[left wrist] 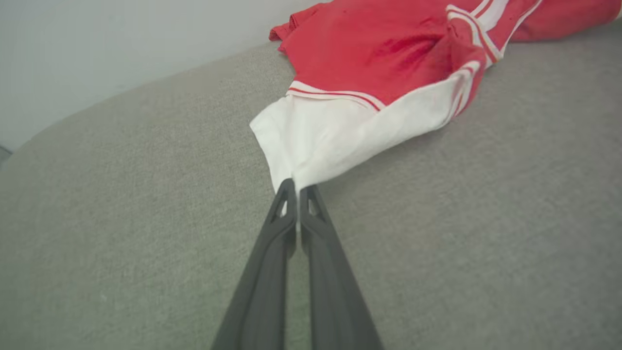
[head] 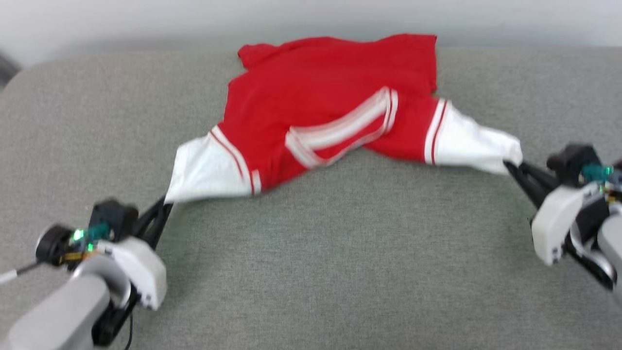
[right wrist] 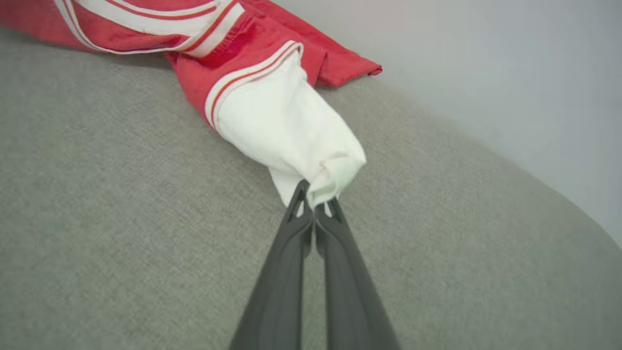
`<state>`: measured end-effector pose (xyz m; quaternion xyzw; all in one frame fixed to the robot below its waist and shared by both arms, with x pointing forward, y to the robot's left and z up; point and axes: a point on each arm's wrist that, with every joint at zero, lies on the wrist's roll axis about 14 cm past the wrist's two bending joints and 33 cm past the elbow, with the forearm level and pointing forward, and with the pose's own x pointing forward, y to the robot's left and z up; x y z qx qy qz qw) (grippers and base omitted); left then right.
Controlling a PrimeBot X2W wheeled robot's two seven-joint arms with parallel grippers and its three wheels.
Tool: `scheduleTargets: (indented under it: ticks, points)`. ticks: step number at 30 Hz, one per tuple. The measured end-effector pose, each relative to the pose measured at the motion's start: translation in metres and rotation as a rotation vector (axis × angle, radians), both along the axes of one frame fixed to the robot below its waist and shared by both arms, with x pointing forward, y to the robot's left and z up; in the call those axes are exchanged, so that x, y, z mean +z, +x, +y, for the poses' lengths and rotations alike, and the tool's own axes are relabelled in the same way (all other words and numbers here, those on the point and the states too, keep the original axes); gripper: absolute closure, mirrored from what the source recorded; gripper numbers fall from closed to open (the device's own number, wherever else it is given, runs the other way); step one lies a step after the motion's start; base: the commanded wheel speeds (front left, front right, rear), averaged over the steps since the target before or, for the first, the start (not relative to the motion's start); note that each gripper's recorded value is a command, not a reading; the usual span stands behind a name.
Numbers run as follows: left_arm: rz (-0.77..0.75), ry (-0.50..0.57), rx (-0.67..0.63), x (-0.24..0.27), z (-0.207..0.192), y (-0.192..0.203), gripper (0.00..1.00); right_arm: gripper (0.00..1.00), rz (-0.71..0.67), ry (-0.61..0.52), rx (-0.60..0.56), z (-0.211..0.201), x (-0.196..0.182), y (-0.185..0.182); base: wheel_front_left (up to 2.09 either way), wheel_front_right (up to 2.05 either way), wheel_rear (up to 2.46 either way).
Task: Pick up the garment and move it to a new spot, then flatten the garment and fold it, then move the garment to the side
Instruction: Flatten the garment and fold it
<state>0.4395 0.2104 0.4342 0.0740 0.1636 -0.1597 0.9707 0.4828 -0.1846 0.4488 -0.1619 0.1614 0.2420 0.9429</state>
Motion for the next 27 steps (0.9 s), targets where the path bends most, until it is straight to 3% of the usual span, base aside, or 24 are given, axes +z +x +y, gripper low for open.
scheduleTargets:
  ticks: [15,22,27]
  points:
    - [0.183,0.040,0.120,-0.035,0.036,-0.118,1.00,1.00,0.242,-0.003,-0.105,-0.046,-0.049,-0.142,0.00,0.00,0.00]
    - [0.252,0.033,0.145,-0.042,0.040,-0.152,1.00,1.00,0.407,-0.026,-0.127,-0.052,-0.069,-0.193,0.00,0.00,0.00]
    - [0.251,0.019,0.151,-0.039,0.035,-0.154,1.00,1.00,0.447,-0.027,-0.140,-0.051,-0.070,-0.199,0.00,0.00,0.00]
